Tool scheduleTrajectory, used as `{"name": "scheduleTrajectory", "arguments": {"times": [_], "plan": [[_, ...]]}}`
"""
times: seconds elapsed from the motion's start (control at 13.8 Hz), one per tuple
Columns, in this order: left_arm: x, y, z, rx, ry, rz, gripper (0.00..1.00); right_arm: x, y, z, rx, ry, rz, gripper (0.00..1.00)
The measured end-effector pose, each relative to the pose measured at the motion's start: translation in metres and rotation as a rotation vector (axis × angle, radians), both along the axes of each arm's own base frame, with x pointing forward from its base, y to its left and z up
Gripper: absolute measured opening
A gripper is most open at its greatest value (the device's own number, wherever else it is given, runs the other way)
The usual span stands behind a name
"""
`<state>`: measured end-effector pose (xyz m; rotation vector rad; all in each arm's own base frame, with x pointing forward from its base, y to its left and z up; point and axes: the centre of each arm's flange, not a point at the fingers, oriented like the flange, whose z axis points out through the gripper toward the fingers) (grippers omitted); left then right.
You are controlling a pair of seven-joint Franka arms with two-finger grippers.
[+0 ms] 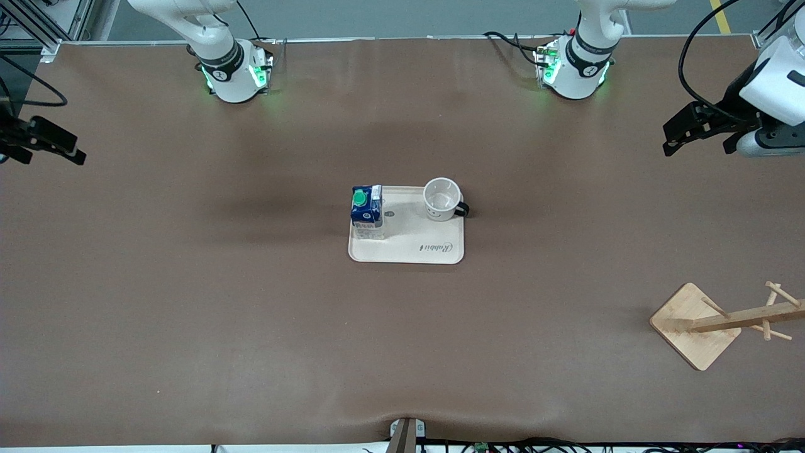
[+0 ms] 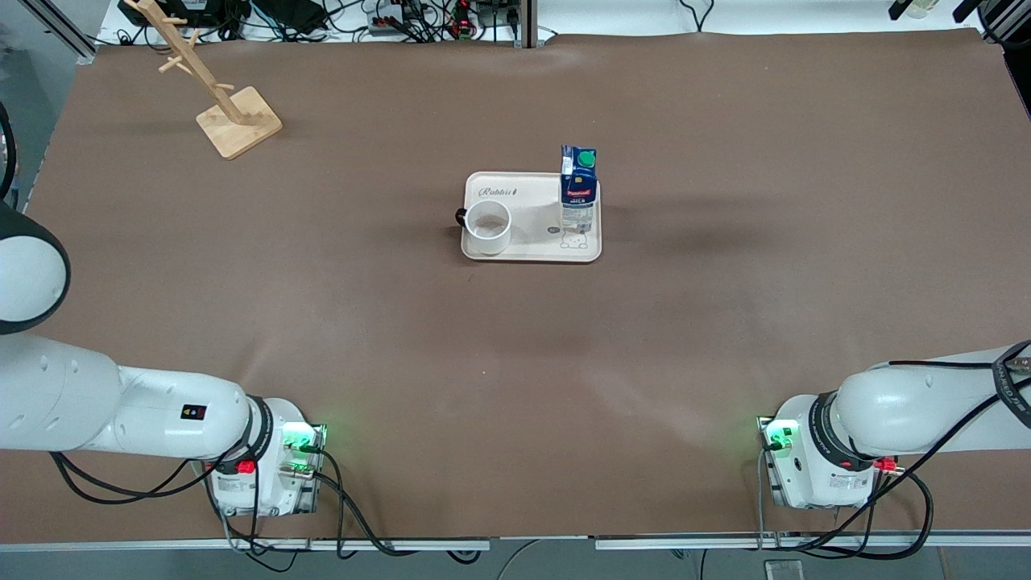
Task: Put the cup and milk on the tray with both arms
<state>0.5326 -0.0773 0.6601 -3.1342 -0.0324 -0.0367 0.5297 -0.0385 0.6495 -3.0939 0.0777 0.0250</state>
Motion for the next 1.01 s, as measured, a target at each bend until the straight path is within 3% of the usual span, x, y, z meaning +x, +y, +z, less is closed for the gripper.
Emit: {"name": "scheduleTrajectory", "arguments": {"times": [1.01], "plan": [[-0.003,0.001,0.002,0.001,0.009,-0.004,1.00,-0.002,-0.011,0.007,-0.032,-0.001,0.065,1.00]]}}
